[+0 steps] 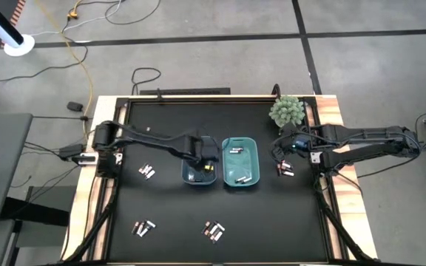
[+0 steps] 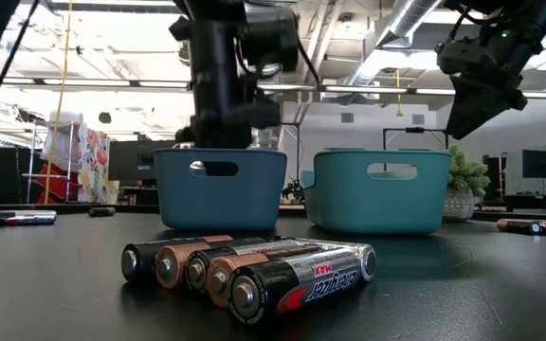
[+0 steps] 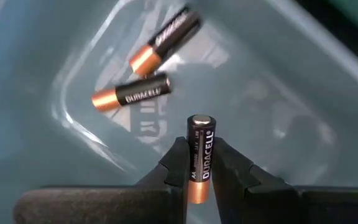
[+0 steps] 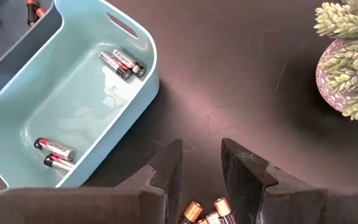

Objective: Sort batteries
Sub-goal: Put the black battery into the blue bin

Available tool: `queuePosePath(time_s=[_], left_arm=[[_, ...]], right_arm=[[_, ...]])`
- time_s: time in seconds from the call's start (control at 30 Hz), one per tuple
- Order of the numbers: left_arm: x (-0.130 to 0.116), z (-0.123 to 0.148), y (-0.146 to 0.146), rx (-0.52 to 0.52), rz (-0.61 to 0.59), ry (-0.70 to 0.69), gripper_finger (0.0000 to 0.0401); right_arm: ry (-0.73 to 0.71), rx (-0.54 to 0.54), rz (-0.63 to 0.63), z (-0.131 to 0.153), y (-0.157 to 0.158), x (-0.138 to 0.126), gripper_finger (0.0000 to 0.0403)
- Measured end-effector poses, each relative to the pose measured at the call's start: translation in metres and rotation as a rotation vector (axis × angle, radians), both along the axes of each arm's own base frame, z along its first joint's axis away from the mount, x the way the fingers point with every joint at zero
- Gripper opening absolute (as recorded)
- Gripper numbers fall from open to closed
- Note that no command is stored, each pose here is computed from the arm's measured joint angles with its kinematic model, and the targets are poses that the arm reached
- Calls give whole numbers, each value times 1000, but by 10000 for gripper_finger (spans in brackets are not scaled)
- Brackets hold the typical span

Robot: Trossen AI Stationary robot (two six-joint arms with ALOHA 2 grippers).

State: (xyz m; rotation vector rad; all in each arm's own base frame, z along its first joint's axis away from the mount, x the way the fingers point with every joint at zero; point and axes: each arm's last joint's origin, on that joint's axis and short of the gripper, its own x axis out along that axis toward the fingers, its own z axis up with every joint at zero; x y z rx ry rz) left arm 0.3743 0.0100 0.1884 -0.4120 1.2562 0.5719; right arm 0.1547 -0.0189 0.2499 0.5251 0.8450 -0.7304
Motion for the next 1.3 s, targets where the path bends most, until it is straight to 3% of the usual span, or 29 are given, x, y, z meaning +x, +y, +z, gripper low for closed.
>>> queuePosePath(time_s=[0.17, 0.4, 0.6, 0.9, 1.0, 1.17, 1.3], left_arm=[[5, -24, -6, -32, 50, 54, 43], [7, -28, -5, -72, 79, 59, 140], [7, -21, -1, -54, 64, 47, 189], [13, 35, 13, -20, -58, -22, 200], [6, 63, 20, 55, -66, -45, 197], [-29, 104, 39, 215, -23, -28, 195], [-70, 112, 50, 256, 19, -27, 195]], right_arm=[[21, -1, 4, -1, 0, -2, 127], [75, 3, 5, -3, 0, -6, 127], [92, -2, 23, -4, 1, -7, 127], [86, 11, -3, -4, 1, -8, 127], [78, 23, -27, -4, 1, -8, 127], [46, 56, -95, -4, 0, -7, 127], [12, 84, -150, -3, 1, -7, 127]])
